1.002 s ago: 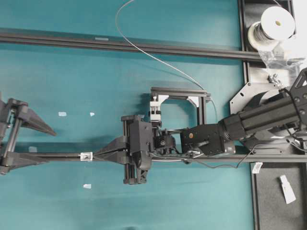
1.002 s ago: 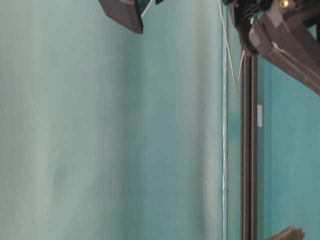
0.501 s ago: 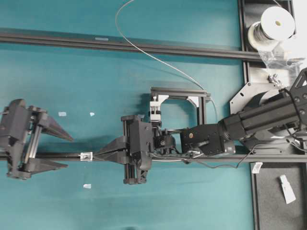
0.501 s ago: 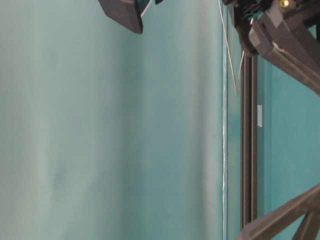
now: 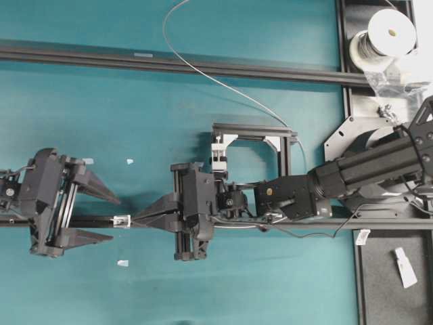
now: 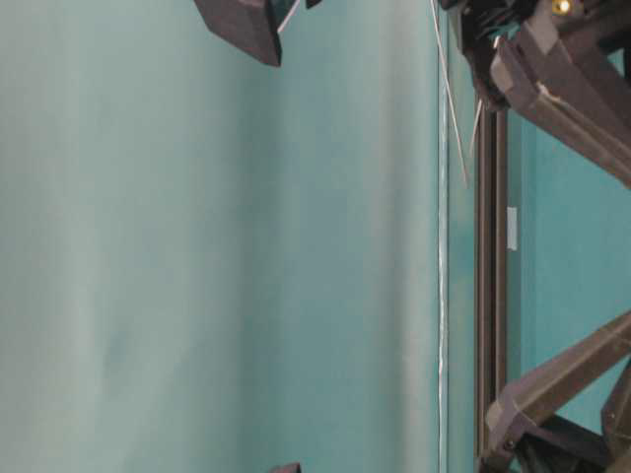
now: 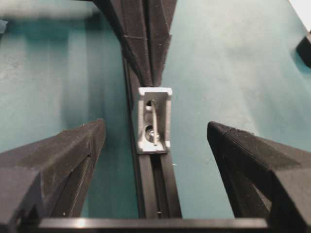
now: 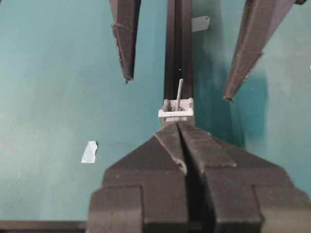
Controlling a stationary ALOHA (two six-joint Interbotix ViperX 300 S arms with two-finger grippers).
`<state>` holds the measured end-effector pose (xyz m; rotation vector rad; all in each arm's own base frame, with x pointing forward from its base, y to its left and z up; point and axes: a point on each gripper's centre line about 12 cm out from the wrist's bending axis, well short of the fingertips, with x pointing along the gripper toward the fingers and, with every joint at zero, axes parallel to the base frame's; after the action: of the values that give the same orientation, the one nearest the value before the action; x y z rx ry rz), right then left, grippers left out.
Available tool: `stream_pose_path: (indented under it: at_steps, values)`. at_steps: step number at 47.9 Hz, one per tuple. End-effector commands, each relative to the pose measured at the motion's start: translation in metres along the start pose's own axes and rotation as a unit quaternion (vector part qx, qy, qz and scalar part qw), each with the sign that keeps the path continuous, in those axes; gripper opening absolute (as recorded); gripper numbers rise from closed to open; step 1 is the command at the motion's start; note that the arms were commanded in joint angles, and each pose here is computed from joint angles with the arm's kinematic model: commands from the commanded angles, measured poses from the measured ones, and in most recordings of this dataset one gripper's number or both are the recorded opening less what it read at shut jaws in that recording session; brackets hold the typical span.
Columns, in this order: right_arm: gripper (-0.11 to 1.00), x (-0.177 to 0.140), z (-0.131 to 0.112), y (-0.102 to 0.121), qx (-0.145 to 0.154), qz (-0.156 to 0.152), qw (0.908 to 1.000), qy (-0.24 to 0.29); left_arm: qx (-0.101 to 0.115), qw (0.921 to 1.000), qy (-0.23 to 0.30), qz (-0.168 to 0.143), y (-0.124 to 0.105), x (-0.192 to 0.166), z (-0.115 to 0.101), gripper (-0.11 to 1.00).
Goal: Insert the wire through the hole in the metal fitting.
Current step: 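Move the left gripper right toward the wire tip beyond the bracket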
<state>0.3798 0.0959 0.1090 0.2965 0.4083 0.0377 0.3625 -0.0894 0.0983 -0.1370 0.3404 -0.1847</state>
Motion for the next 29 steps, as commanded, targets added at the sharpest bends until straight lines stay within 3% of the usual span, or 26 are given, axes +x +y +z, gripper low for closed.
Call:
stream_pose_path:
  at_steps: [1, 8, 21, 29]
  values:
    - [0.00, -0.0004, 0.0093, 0.0029, 0.002, 0.005, 0.9999, -0.016, 0.000, 0.9999, -0.013, 0.001, 0.0005, 0.0024, 0.0098, 0.79]
    - [0.00, -0.0004, 0.0093, 0.0029, 0.001, 0.005, 0.9999, -0.016, -0.001, 1.0000, -0.001, 0.003, 0.0009, 0.0024, 0.0071, 0.70]
    - [0.00, -0.0004, 0.0092, 0.0030, 0.000, 0.005, 0.9999, -0.016, -0.001, 1.0000, -0.003, 0.002, 0.0004, 0.0024, 0.0096, 0.13]
    - [0.00, -0.0006, 0.0088, 0.0027, 0.000, 0.005, 0.9999, -0.015, -0.002, 1.0000, -0.006, 0.002, -0.0002, 0.0046, 0.0128, -0.03]
